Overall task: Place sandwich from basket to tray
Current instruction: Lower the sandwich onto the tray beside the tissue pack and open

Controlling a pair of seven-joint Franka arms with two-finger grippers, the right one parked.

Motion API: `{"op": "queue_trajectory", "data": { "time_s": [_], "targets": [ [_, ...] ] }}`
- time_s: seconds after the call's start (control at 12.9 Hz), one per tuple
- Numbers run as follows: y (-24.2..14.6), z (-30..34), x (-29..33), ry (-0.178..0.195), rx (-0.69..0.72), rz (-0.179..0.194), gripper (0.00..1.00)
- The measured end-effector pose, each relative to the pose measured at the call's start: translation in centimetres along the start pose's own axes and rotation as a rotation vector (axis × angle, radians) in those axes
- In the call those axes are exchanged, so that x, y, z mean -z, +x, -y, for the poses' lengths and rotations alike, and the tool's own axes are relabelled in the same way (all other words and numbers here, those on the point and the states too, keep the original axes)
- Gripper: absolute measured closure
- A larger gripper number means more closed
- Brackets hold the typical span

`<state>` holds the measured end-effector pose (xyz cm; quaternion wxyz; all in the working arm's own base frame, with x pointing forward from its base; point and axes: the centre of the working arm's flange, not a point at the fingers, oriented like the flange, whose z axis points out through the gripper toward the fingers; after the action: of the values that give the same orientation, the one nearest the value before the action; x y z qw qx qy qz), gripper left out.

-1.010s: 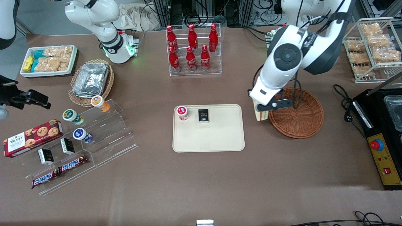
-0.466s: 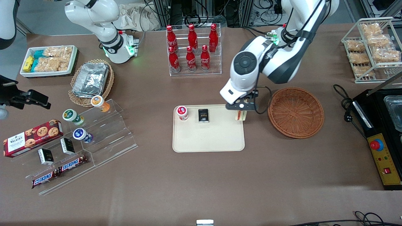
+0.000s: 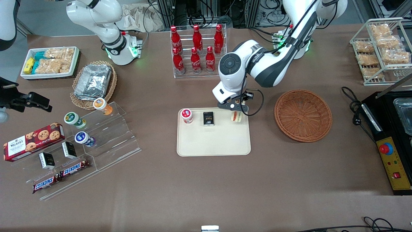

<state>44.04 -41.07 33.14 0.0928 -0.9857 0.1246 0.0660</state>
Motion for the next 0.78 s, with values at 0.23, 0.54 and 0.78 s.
{"op": "queue_trajectory", "data": {
  "time_s": [0.23,0.54,0.78],
  "targets": [
    [0.3,-1.0,-2.4,0.026,-0.033,0.01,0.8],
    [1.7,-0.8,-4.4,0.011,-0.023,0.009,0.8],
    [3.5,1.5,-5.6,0.015,0.035,0.016,0.8]
  ]
}}
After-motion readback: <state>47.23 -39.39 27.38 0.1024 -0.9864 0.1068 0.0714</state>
